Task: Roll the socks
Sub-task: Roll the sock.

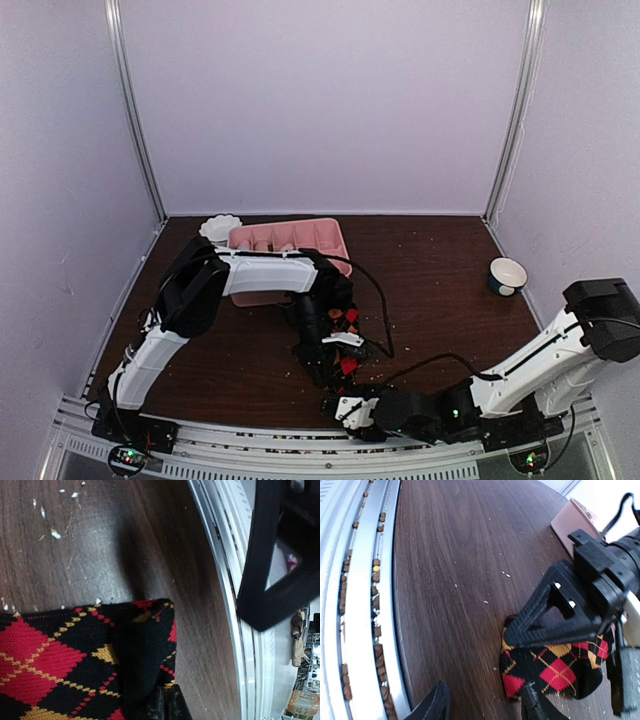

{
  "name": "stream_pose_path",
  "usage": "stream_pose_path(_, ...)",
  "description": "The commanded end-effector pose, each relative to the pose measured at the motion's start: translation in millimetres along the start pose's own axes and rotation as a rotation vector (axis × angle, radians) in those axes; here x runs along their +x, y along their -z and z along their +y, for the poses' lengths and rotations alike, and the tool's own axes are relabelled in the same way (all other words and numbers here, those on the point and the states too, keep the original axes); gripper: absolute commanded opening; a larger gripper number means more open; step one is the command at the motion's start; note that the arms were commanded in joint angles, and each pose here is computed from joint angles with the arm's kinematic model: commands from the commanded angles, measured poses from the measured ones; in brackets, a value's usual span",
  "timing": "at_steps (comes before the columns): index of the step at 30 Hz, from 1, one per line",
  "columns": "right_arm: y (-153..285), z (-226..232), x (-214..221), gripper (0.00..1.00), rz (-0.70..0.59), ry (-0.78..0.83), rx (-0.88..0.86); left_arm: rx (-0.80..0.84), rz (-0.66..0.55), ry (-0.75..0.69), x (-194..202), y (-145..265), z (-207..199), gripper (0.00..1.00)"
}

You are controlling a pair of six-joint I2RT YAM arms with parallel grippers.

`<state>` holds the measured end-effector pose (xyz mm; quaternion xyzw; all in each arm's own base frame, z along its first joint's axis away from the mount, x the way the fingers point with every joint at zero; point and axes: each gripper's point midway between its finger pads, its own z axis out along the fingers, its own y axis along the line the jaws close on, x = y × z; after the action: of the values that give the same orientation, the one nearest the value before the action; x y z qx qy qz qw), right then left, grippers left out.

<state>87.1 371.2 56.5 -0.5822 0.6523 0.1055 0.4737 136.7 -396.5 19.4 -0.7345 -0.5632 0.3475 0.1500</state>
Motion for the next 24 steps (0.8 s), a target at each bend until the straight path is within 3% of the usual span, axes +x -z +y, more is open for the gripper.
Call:
stream_pose_path(1, -19, 0, 3, 0.46, 0.042, 0.14, -0.016, 0.036, 0.005, 0.027, 3, -6, 3, 0.0)
stream_pose_path(18, -43, -9, 35, 0.31, 0.13, 0.134, -0.022, 0.066, 0.014, 0.036, 4, -7, 2, 0.0)
stream_pose_path(24, -48, -10, 56, 0.18, 0.193, 0.043, -0.059, 0.065, 0.01, 0.035, 3, -3, 1, 0.0)
